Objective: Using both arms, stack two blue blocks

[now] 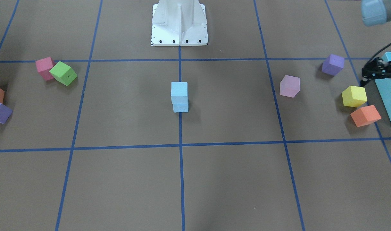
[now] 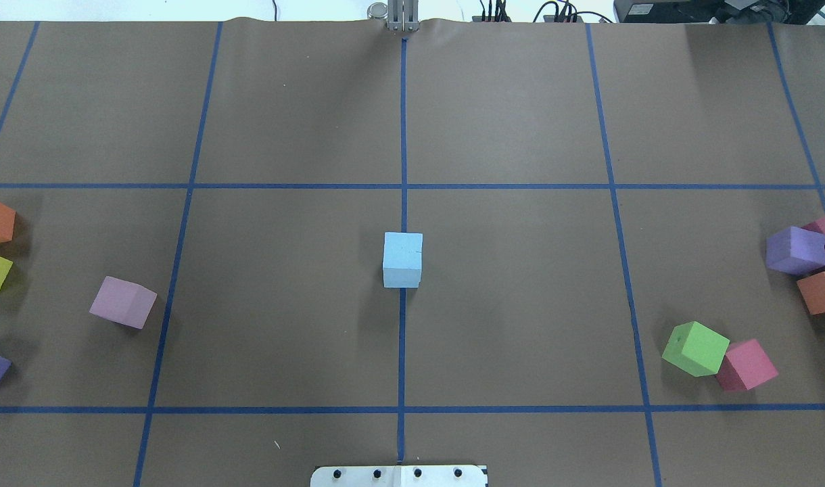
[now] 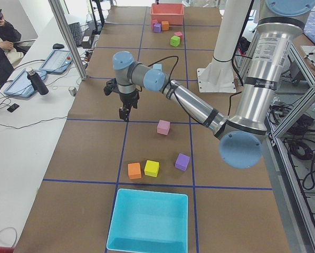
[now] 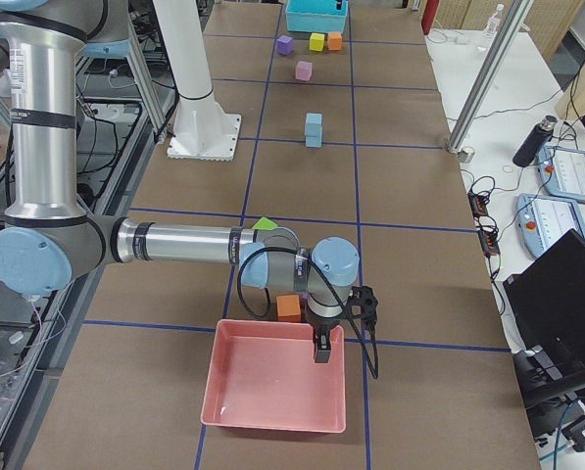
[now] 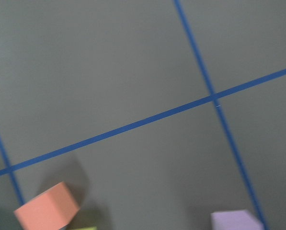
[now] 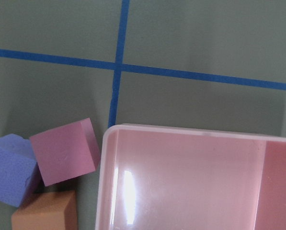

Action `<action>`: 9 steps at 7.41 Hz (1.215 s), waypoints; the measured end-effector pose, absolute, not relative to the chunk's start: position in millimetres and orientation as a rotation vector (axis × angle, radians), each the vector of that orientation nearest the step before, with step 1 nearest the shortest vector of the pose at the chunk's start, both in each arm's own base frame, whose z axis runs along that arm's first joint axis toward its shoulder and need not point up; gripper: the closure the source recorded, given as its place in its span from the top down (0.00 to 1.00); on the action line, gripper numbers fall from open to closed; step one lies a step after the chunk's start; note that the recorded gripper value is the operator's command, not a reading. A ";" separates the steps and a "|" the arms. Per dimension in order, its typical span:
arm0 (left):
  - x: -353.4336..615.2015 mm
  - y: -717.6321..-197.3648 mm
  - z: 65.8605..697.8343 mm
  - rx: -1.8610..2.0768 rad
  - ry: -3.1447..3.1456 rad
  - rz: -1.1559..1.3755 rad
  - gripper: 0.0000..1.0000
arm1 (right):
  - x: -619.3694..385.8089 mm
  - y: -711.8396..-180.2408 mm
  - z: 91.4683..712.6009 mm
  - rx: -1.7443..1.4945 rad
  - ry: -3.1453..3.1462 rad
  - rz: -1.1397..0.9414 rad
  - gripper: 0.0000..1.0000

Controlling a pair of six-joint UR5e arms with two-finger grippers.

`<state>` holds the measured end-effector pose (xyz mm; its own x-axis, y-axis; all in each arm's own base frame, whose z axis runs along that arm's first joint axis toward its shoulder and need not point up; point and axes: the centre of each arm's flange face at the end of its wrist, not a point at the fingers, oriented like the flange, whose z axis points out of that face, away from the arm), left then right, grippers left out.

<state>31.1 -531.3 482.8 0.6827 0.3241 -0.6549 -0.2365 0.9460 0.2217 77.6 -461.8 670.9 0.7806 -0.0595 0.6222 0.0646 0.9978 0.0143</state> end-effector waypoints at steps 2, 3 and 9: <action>-50.8 -511.2 584.3 0.028 0.756 0.190 0.98 | 78.1 -461.4 670.8 -0.008 -0.673 -0.065 1.00; -76.2 -501.8 604.2 0.015 0.760 0.141 0.98 | 77.7 -461.3 670.1 -0.007 -0.680 -0.065 1.00; -94.1 -457.6 584.0 0.074 0.760 0.123 0.98 | 76.7 -461.2 669.1 -0.006 -0.693 -0.063 1.00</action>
